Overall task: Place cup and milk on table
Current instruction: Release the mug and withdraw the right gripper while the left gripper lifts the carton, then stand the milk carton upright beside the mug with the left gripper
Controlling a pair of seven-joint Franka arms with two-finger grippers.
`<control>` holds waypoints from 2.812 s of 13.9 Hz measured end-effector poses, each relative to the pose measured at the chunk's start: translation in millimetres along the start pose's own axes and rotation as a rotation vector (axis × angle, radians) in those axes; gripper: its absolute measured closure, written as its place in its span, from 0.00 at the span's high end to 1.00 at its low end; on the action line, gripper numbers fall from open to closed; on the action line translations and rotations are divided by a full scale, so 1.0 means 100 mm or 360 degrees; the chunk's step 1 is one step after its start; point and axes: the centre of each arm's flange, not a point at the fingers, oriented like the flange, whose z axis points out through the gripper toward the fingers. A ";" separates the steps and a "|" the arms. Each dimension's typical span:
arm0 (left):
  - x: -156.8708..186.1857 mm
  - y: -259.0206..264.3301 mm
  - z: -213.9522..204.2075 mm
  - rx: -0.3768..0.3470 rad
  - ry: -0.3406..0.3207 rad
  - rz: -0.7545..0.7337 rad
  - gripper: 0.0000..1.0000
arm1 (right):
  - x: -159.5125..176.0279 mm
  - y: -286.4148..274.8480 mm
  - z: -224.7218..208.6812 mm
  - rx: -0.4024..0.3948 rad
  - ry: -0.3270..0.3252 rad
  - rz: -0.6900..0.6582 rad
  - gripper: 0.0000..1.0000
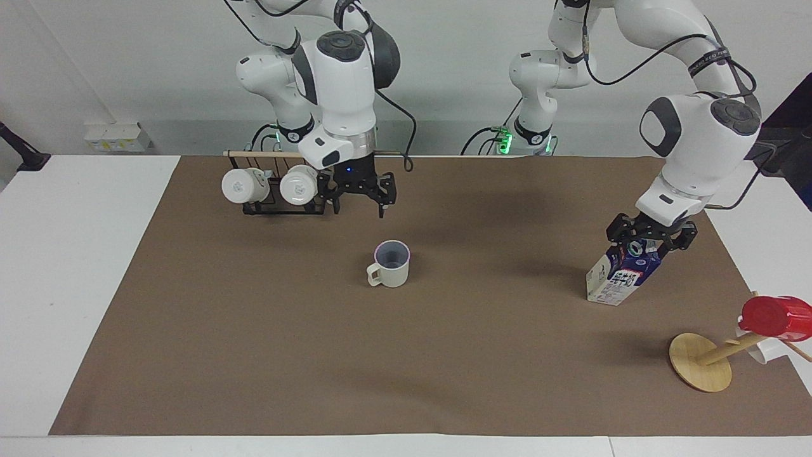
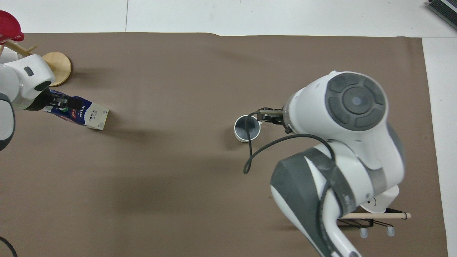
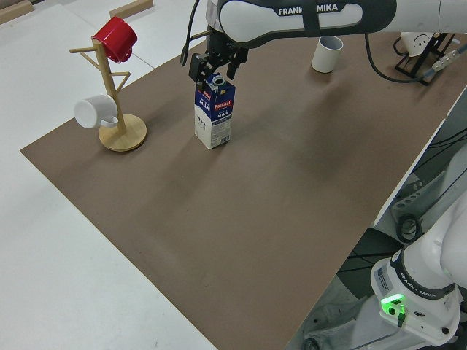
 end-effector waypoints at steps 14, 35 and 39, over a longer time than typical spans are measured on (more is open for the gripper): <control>0.11 0.80 -0.59 -0.0033 0.0077 -0.0048 0.48 | 0.19 2.58 -0.53 -0.0036 -0.0188 -0.0113 1.00; 0.16 3.87 -0.31 -0.0081 0.0094 -0.0507 0.48 | 0.02 2.72 -1.32 -0.0010 -0.0144 0.0004 1.00; 0.14 3.89 -0.25 -0.0072 0.0078 -0.0500 0.46 | 0.02 2.72 -1.32 -0.0010 -0.0148 0.0004 1.00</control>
